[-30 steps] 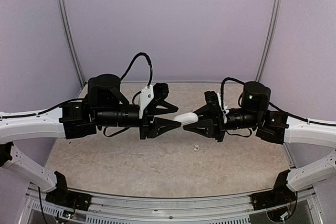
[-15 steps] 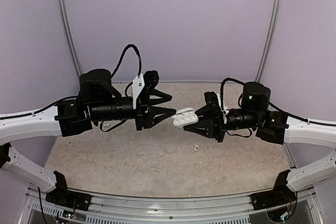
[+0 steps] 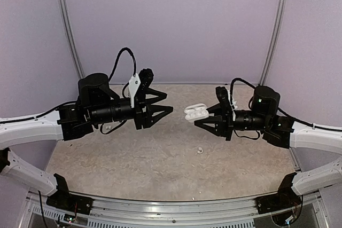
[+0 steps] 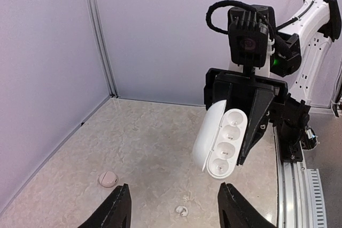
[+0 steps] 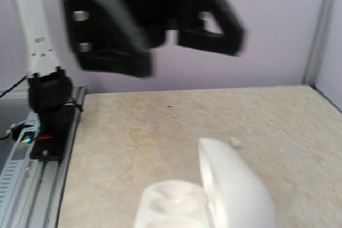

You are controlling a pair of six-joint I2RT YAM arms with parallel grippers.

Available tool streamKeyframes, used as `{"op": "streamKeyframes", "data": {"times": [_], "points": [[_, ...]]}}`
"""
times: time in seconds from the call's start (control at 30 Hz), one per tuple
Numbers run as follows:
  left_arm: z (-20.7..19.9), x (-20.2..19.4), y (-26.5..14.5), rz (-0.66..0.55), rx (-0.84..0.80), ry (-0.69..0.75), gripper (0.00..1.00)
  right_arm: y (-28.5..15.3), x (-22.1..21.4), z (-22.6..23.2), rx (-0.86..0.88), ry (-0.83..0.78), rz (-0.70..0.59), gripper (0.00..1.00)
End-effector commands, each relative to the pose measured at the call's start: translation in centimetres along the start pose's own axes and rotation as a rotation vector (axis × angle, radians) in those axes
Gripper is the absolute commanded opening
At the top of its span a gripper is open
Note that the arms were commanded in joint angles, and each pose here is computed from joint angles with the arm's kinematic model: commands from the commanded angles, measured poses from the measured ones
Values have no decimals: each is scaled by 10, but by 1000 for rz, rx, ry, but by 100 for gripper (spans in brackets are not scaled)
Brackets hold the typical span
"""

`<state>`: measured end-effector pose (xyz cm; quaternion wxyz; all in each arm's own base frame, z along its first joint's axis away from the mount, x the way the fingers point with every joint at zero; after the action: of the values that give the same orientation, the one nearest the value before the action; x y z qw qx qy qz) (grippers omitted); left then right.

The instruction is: Insert the wireless bluetooth earbuds into the charging case

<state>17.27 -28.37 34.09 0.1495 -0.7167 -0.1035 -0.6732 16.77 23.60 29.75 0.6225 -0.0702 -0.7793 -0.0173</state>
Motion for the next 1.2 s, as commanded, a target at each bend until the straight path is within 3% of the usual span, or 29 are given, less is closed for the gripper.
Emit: {"op": "streamKeyframes", "data": {"times": [0.0,0.4,0.7,1.17], "points": [[0,-19,13,35,16,-19,55,-17,1,-12,-116,76,-27,0],[-21,-91,104,292,-19,-118,39,-65,-19,-37,-413,219,26,0],[-31,-149,167,460,-10,-298,30,-78,-25,-39,-478,246,56,0],[-5,-198,189,587,122,-514,23,-79,-26,-38,-463,238,57,1]]}}
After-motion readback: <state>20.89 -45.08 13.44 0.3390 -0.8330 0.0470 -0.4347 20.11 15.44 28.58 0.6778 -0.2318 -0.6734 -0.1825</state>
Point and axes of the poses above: each gripper's point midway between its finger pads, its own y axis out along the fingers, its own z axis along the line the jaws close on, x = y × z, the point moved 10 cm from there along -y, back along the fingers, and after that the axes turned 9 degrees about -y, right-handed, at the moved point
